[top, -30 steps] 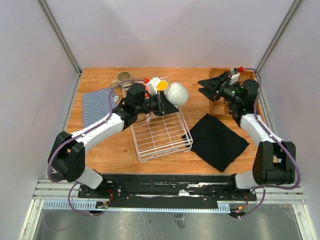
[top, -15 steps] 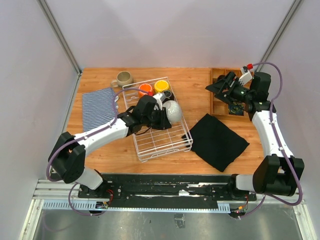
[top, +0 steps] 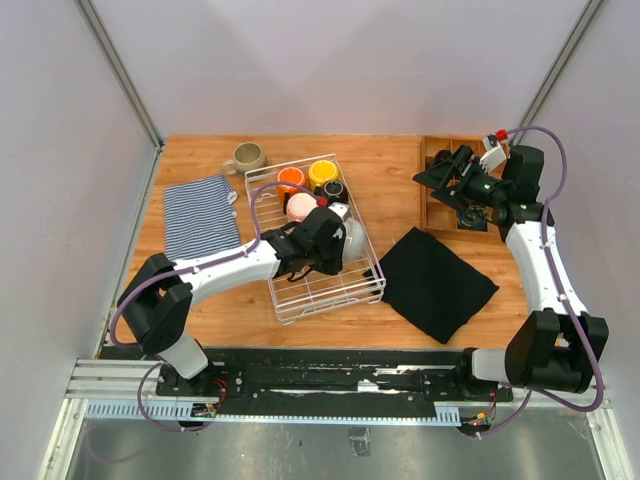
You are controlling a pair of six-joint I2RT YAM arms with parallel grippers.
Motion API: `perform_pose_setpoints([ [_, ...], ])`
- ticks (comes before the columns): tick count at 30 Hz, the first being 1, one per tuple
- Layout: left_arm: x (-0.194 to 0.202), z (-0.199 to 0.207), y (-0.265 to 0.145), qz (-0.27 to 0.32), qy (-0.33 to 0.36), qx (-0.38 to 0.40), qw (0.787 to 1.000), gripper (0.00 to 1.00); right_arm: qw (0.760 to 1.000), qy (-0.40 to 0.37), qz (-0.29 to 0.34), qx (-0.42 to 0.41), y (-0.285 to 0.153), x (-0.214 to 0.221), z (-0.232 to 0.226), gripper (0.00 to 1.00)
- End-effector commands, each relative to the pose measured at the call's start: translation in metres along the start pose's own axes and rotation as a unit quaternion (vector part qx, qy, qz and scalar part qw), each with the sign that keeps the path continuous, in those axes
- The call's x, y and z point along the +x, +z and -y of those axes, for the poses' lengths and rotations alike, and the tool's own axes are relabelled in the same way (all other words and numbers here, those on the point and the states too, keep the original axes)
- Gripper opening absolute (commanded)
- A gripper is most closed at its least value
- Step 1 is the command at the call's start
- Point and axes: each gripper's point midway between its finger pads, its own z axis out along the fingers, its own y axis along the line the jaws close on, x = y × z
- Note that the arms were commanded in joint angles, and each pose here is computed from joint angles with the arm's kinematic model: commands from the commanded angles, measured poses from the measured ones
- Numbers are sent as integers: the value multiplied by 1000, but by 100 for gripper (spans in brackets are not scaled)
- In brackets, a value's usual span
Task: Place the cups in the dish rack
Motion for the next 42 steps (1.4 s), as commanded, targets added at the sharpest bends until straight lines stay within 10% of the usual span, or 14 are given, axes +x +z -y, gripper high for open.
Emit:
perform_pose_setpoints([
  [1,-43,7,-5,67,13,-27,997,1,1000,-3,8,-6,-8,-5,0,99],
  [26,-23,4,30,42,6,-42,998,1,1000,3,11,-5,-11,-3,1,99],
  [42,-17,9,29,35,-3,-27,999,34,1000,12,12,-5,-9,-2,5,99],
])
